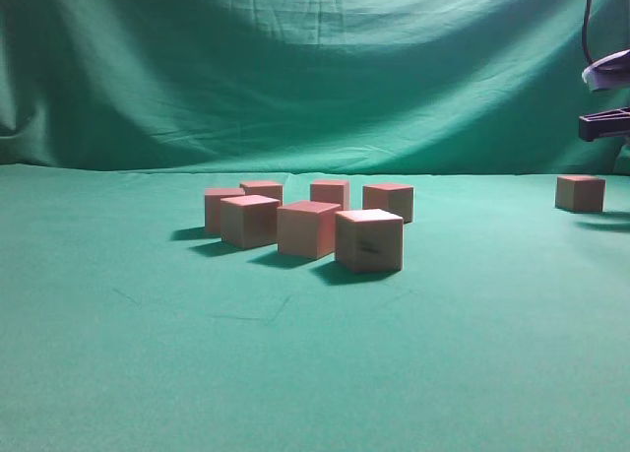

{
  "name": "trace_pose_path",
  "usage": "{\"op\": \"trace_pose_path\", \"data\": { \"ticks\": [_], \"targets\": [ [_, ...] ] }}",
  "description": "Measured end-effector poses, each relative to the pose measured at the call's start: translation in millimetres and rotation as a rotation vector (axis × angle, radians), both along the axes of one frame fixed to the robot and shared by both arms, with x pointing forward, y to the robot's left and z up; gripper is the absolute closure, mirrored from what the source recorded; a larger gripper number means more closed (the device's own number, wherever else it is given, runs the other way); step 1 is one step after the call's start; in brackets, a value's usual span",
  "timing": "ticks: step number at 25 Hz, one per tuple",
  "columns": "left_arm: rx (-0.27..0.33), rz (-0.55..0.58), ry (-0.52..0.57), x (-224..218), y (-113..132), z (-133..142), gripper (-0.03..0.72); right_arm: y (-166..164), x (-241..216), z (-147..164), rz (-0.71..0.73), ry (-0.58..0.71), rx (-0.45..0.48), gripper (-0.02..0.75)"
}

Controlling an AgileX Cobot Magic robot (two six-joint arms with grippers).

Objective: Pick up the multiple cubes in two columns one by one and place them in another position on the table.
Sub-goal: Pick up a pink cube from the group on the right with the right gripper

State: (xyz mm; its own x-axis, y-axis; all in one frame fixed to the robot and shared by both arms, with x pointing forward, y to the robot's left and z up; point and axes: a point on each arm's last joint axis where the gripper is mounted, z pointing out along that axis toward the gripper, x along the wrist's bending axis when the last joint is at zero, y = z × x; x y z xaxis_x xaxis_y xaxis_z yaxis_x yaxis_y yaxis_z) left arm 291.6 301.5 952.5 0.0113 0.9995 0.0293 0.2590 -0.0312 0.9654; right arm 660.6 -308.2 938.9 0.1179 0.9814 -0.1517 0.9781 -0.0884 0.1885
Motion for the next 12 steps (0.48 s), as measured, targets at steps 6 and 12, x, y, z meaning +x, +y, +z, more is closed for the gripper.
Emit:
{"op": "trace_pose_path", "data": {
  "ticks": [6,12],
  "targets": [
    [0.000,0.000,0.000,0.0,0.0,0.0,0.688,0.4,-6.5,6.0,-0.030,0.047,0.010,0.475],
    [0.000,0.000,0.000,0.0,0.0,0.0,0.688,23.3,-30.5,72.5,0.001,-0.010,0.023,0.475]
  ]
}}
